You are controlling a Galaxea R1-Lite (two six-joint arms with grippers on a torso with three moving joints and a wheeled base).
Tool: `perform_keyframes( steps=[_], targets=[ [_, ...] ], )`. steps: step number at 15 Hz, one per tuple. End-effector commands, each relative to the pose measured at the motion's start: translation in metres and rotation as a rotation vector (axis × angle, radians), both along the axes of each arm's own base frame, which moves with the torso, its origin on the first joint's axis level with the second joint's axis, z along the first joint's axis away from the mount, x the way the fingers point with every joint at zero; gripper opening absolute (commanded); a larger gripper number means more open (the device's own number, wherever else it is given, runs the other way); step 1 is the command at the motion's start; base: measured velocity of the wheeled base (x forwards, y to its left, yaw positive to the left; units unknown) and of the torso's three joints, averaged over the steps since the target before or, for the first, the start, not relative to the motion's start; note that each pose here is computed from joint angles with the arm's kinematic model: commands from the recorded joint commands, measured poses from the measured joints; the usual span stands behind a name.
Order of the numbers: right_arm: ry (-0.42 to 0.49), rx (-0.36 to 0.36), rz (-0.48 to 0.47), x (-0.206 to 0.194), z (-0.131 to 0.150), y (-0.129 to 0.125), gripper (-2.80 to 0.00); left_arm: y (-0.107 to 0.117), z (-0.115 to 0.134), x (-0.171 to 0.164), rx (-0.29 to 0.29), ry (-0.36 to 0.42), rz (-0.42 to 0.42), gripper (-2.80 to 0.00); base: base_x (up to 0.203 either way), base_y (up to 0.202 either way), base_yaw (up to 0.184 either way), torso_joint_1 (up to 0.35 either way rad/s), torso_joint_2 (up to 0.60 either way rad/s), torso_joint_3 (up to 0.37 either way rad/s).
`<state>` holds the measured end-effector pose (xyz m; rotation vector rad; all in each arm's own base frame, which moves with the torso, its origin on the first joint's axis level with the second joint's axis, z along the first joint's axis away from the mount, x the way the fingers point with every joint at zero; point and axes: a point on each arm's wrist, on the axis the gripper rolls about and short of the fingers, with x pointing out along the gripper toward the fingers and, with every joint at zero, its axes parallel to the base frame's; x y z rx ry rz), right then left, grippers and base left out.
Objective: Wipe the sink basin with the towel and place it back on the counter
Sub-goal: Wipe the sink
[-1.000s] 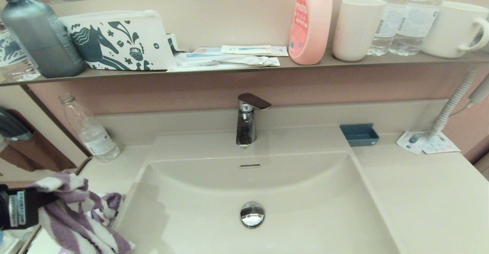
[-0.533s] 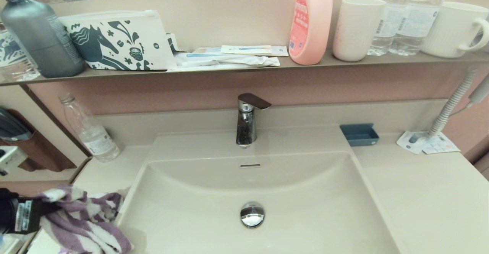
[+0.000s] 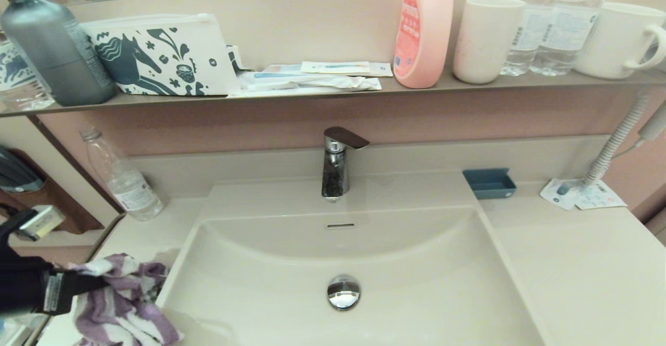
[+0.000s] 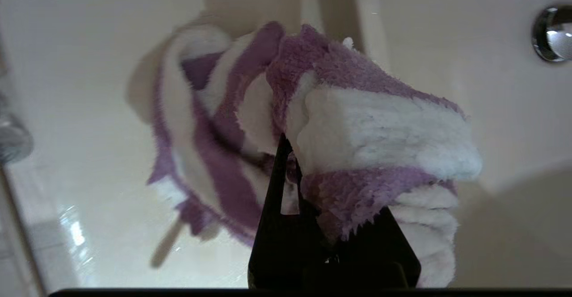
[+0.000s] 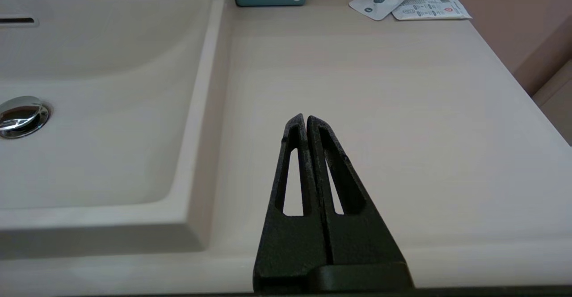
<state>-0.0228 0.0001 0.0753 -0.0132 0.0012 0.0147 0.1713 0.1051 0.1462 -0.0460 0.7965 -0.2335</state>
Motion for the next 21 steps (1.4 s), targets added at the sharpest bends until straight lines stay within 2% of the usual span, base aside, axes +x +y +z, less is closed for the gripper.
perform_keyframes(
  steps=[1,4,7,10,13,14,16,21],
  targets=[
    [0.000,-0.001,0.001,0.000,0.000,0.000,-2.80,0.000,-0.015,0.010,-0.049,0.053,-0.038,-2.80,0.000,0.000,0.000,0.000,0.00,0.000],
    [0.000,-0.001,0.001,0.000,0.000,0.000,-2.80,0.003,-0.028,0.019,-0.141,0.051,-0.085,-2.80,0.000,0.000,0.000,0.000,0.00,0.000],
    [0.000,-0.001,0.001,0.000,0.000,0.000,-2.80,0.001,-0.037,0.029,-0.178,0.040,-0.143,-2.80,0.000,0.000,0.000,0.000,0.00,0.000],
    [0.000,-0.001,0.001,0.000,0.000,0.000,-2.80,-0.005,-0.050,0.047,-0.184,0.033,-0.207,-2.80,0.000,0.000,0.000,0.000,0.00,0.000],
    [0.000,-0.001,0.001,0.000,0.000,0.000,-2.80,0.003,-0.069,0.065,-0.170,-0.059,-0.234,-2.80,0.000,0.000,0.000,0.000,0.00,0.000],
    [0.000,-0.001,0.001,0.000,0.000,0.000,-2.80,0.007,-0.077,0.073,-0.159,-0.092,-0.233,-2.80,0.000,0.000,0.000,0.000,0.00,0.000],
    [0.000,-0.001,0.001,0.000,0.000,0.000,-2.80,0.006,-0.082,0.085,-0.184,-0.115,-0.198,-2.80,0.000,0.000,0.000,0.000,0.00,0.000],
    [0.000,-0.001,0.001,0.000,0.000,0.000,-2.80,-0.018,-0.077,0.111,-0.161,-0.093,-0.159,-2.80,0.000,0.000,0.000,0.000,0.00,0.000]
  ],
)
